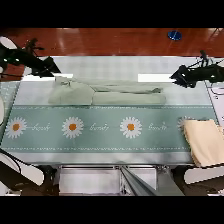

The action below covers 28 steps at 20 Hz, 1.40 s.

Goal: Fold the shirts.

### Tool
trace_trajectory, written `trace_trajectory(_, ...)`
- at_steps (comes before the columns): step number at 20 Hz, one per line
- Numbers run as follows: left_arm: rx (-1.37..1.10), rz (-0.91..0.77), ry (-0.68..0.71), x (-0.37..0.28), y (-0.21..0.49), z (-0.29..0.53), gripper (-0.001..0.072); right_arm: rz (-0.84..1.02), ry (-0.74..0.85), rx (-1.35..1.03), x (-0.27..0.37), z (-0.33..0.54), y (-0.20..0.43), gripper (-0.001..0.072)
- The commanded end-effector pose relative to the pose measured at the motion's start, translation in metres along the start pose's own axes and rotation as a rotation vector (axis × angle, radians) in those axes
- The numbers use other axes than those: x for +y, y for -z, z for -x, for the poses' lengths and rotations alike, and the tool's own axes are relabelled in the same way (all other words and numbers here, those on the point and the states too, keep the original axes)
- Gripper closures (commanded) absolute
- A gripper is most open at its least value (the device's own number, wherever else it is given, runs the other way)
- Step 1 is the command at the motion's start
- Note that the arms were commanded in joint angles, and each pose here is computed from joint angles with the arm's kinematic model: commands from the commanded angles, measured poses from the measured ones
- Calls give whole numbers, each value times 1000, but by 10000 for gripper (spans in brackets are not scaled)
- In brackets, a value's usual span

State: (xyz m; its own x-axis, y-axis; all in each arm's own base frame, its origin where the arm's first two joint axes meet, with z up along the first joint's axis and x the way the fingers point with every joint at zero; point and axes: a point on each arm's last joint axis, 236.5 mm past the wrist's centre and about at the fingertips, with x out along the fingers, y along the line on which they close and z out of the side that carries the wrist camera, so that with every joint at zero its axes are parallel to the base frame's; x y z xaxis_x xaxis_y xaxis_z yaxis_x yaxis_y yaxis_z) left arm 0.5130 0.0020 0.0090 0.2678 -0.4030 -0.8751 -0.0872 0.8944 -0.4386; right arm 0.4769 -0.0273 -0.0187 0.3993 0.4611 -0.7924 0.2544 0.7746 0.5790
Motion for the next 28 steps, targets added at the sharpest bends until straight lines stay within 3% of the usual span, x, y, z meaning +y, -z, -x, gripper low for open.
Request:
trace_trajectory(1,-176,8,-112,21,-23,83,198,-39,145,-35,-45,41,1,296)
trace_trajectory(7,-517,-116,-66,-69,-14,150,198,-186,-12,14,-40,-31,53,296)
trace_trajectory(14,-331,-310,20,-153,63,91,199,-176,-143,152,4,-91,87,296)
trace_trajectory(15,-314,-330,30,-162,67,83,199,-167,-143,168,8,-97,93,327)
trace_trajectory(17,-280,-359,44,-176,76,68,201,-112,-153,168,19,-96,92,679)
trace_trajectory(18,-263,-369,48,-180,79,62,253,-83,-162,152,27,-87,86,693)
trace_trajectory(19,-247,-376,51,-183,82,55,507,-56,-170,124,36,-74,79,693)
trace_trajectory(20,-241,-381,57,-188,83,49,678,-29,-172,86,43,-57,71,694)
trace_trajectory(24,-198,-404,111,-232,103,8,690,147,1,45,45,27,95,694)
trace_trajectory(28,-134,-290,277,-306,136,-67,690,233,-37,-111,88,106,144,694)
